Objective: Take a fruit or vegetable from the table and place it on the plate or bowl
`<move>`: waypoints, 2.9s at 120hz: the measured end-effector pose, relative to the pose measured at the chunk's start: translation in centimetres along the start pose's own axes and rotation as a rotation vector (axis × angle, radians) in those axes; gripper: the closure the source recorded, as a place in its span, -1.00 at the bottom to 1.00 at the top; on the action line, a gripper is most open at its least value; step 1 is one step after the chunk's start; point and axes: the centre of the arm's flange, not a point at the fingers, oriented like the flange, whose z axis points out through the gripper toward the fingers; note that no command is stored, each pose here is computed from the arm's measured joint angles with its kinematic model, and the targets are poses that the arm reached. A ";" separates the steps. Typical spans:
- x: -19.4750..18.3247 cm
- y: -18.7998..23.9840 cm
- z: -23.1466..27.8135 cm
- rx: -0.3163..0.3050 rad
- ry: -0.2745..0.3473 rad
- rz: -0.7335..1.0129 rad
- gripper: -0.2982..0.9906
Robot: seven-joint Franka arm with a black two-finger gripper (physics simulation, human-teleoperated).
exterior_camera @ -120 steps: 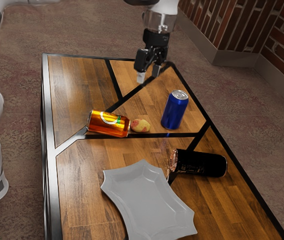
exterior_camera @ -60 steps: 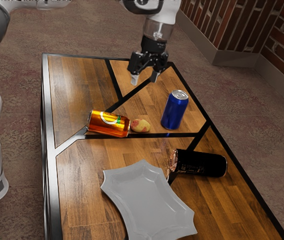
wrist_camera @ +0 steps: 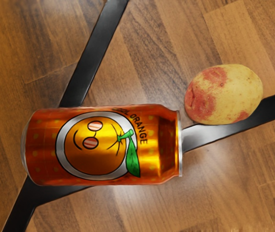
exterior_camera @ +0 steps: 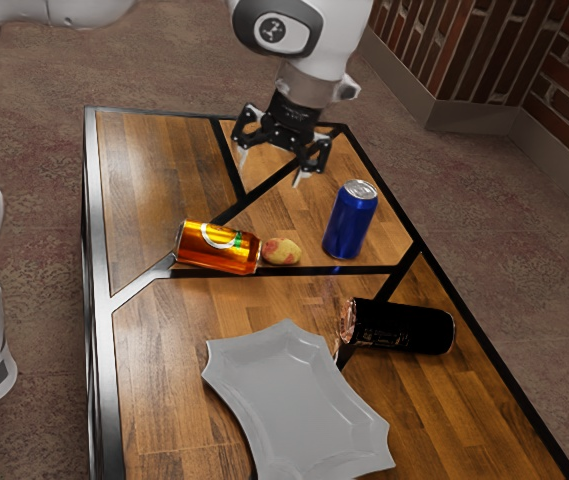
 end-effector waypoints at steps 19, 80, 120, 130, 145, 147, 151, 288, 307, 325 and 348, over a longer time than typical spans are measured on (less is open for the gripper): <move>0.1 1.1 1.0 0.023 0.022 0.342 -0.54; 0.7 1.7 6.1 0.036 0.061 1.018 -0.54; 3.9 5.5 9.9 -0.014 0.094 1.243 -0.54; 4.3 5.8 10.4 -0.061 0.081 1.263 -0.54; 4.5 5.0 11.5 -0.135 0.031 1.249 -0.54; 4.3 4.9 11.7 -0.142 0.025 1.249 -0.54; 4.1 4.8 11.9 -0.153 0.016 1.251 -0.54; 10.8 4.4 17.9 -0.194 -0.053 1.237 -0.54; 11.0 4.9 19.0 -0.192 -0.063 1.244 -0.54; 11.3 5.5 20.6 -0.191 -0.076 1.249 -0.54; 11.5 6.2 21.7 -0.197 -0.074 1.252 -0.50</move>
